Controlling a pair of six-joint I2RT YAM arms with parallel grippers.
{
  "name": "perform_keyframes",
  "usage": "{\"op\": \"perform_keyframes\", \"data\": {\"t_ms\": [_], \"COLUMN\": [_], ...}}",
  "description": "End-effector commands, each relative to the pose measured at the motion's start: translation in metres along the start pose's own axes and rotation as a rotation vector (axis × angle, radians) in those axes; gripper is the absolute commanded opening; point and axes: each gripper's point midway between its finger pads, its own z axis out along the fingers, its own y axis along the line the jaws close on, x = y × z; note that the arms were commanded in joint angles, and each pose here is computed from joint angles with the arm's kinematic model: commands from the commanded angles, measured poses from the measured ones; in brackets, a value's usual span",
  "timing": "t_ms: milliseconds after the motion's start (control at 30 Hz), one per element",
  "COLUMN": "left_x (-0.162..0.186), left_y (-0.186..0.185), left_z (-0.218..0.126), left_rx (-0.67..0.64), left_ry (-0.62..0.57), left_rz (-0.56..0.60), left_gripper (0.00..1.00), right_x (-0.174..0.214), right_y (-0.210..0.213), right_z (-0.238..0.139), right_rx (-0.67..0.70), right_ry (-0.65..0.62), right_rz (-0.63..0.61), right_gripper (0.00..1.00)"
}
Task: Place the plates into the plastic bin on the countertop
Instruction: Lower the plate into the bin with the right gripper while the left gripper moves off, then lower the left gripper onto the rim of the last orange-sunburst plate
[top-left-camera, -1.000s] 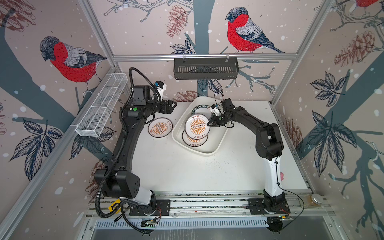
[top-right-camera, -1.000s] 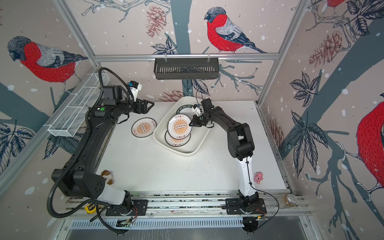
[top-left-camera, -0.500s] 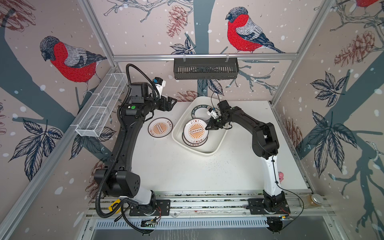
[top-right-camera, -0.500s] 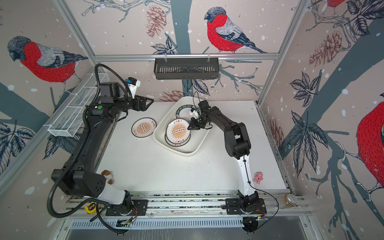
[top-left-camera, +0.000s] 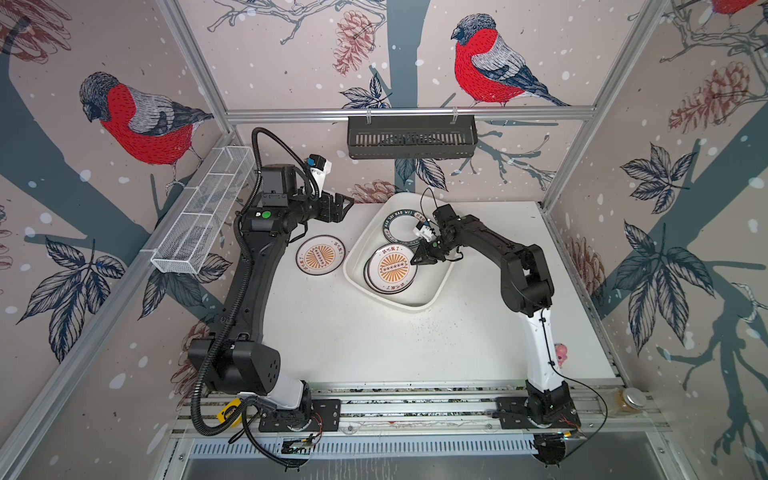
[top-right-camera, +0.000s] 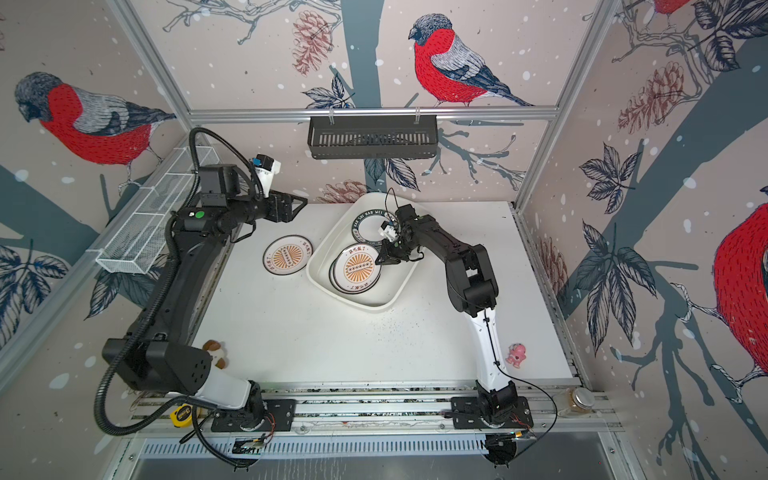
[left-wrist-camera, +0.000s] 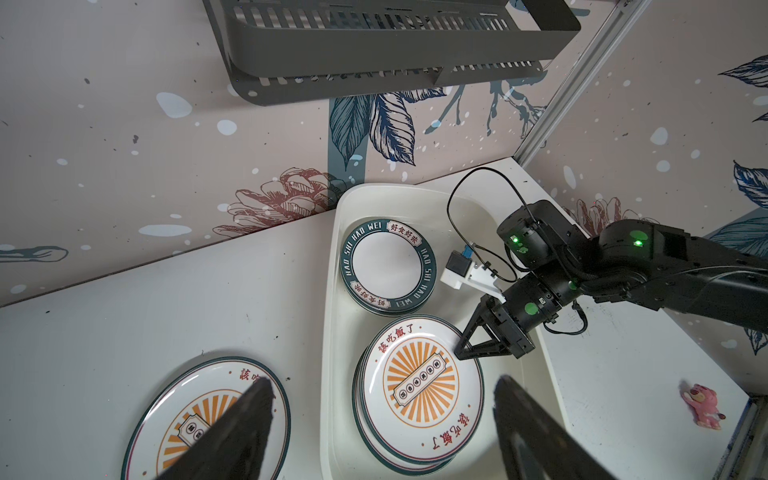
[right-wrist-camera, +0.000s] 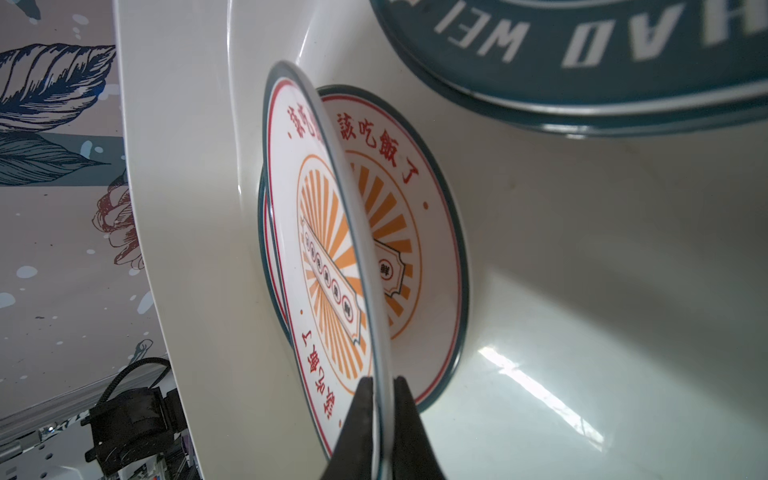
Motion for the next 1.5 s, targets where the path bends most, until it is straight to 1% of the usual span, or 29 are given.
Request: {"op": "perform_keyframes", "data": {"t_ms": [0,100,433,567,867,1000,1133,1367,1467], "left_x": [-0.011,-0.011,-0.007,0.001,0.017,0.038,0.070,0.149,0.181], "left_y": [-0.003,-0.003,0.003,0.010,0.025,0.044,0.074,0.120,0.136], "left_z": [-0.003,-0.004,-0.002,-0.001,-0.003,-0.002,-0.002,0.011,0.021], "left_rx": [0.019,0.017,-0.001,-0.026,-0.077,-0.106,-0.144,-0.151,-0.130], "left_ry": [-0.041,-0.041,-0.032,-0.025,-0.022,-0.013,-0.005,0.075,0.133], "left_rz": [0.035,0.036,0.006,-0.017,-0.074,-0.149,-0.259,-0.493,-0.559], "left_gripper": [0.83,0.83,0.83,0.83,0.84,0.85,0.85,0.84,0.83], "right_x": [0.000,0.000,0.003,0.003,0.003,0.002,-0.004,-0.025,-0.031], "right_y": [0.001,-0.001,-0.010,-0.013,-0.016,-0.016,-0.013,0.015,0.030], "right_z": [0.001,0.004,0.008,0.008,0.008,0.007,-0.001,-0.030,-0.043], "right_rx": [-0.013,-0.012,0.016,0.028,0.040,0.053,0.077,0.081,0.071], "right_ry": [0.009,0.015,0.029,0.029,0.031,0.030,0.005,-0.111,-0.168], "right_rz": [-0.007,0.000,0.013,0.017,0.017,0.011,-0.002,-0.055,-0.078], "right_gripper": [0.13,0.14,0.22,0.25,0.27,0.27,0.27,0.27,0.27]}}
